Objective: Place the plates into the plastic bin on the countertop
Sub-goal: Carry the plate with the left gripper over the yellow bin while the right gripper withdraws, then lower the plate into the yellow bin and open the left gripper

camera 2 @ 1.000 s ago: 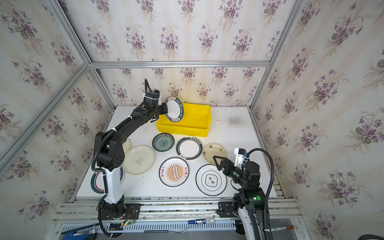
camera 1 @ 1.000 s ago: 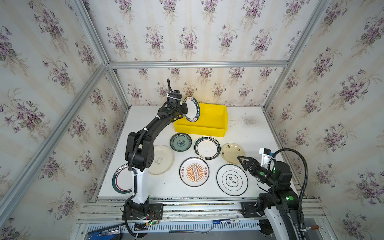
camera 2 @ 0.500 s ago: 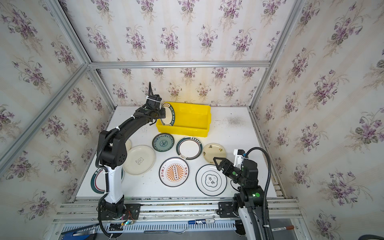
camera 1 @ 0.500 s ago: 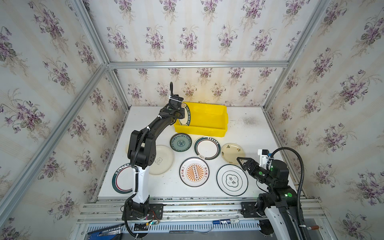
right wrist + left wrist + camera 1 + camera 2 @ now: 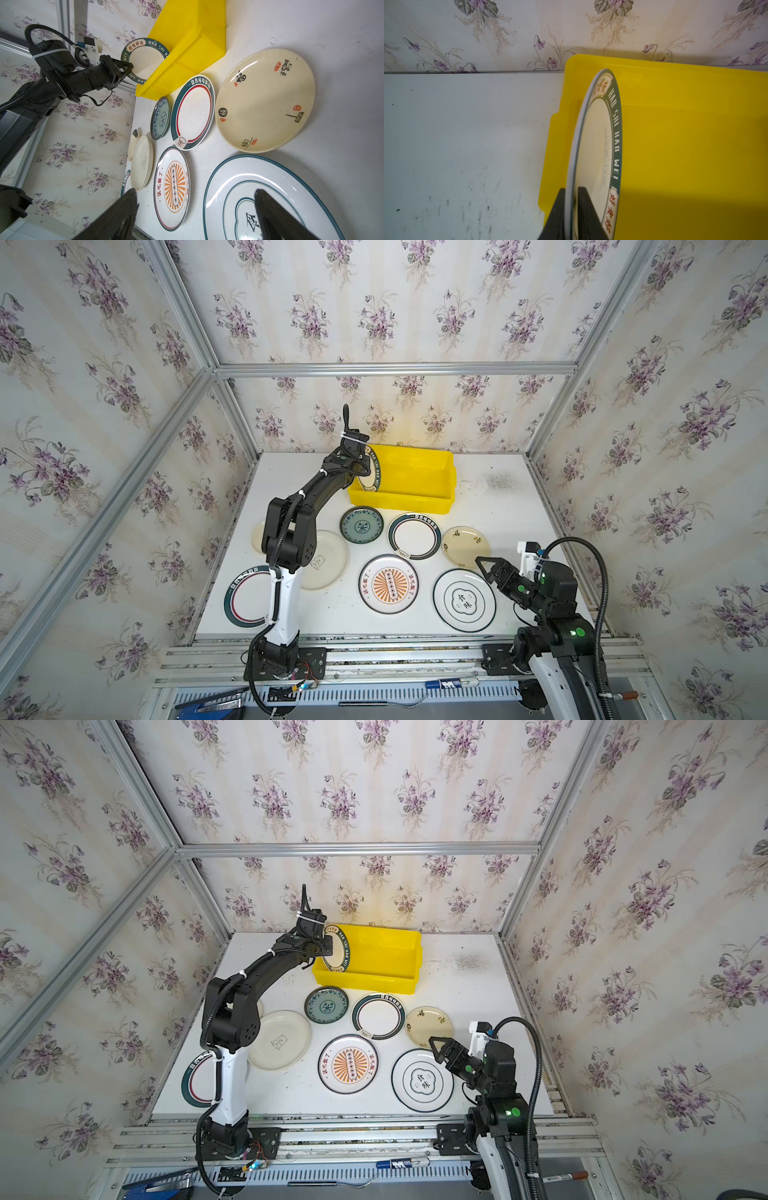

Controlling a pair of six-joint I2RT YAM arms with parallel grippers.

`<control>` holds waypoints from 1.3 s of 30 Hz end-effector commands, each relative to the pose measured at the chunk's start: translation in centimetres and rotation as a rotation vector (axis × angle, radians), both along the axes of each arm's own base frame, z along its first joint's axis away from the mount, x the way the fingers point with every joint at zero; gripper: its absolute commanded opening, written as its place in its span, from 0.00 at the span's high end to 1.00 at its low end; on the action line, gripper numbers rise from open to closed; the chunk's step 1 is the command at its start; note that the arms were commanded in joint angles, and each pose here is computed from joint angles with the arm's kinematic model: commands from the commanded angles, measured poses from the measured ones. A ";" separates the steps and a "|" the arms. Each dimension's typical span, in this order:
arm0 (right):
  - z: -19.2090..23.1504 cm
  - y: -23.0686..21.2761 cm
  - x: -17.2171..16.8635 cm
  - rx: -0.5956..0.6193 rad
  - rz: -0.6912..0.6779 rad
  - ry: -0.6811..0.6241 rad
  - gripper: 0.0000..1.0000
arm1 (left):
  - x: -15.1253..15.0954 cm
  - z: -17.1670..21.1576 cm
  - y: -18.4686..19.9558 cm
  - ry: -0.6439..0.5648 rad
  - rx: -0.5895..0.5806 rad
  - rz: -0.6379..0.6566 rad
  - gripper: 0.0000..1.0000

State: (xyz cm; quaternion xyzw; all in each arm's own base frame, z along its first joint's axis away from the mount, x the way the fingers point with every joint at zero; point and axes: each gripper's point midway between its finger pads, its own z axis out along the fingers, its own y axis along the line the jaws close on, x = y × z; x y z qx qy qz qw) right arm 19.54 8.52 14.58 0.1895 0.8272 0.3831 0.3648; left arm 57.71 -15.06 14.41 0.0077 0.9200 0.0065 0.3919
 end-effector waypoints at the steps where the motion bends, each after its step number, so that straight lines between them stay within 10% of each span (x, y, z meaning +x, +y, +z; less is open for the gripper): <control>1: 0.6 -0.2 0.2 -0.015 -0.005 -0.025 0.10 | -0.2 -0.5 -0.1 0.021 0.002 -0.015 0.80; 17: 0.4 -0.2 0.2 -0.019 -0.005 -0.018 0.10 | -1.1 0.5 -1.3 0.029 -0.076 -0.045 0.74; 26: -1.5 -1.8 -0.4 -0.134 -0.049 0.157 0.11 | -4.4 7.4 -2.0 -0.076 -0.157 -0.092 0.37; 39: -3.6 -3.4 -0.3 -0.293 -0.020 0.353 0.11 | -15.7 12.5 -2.3 -0.220 -0.335 -0.174 0.13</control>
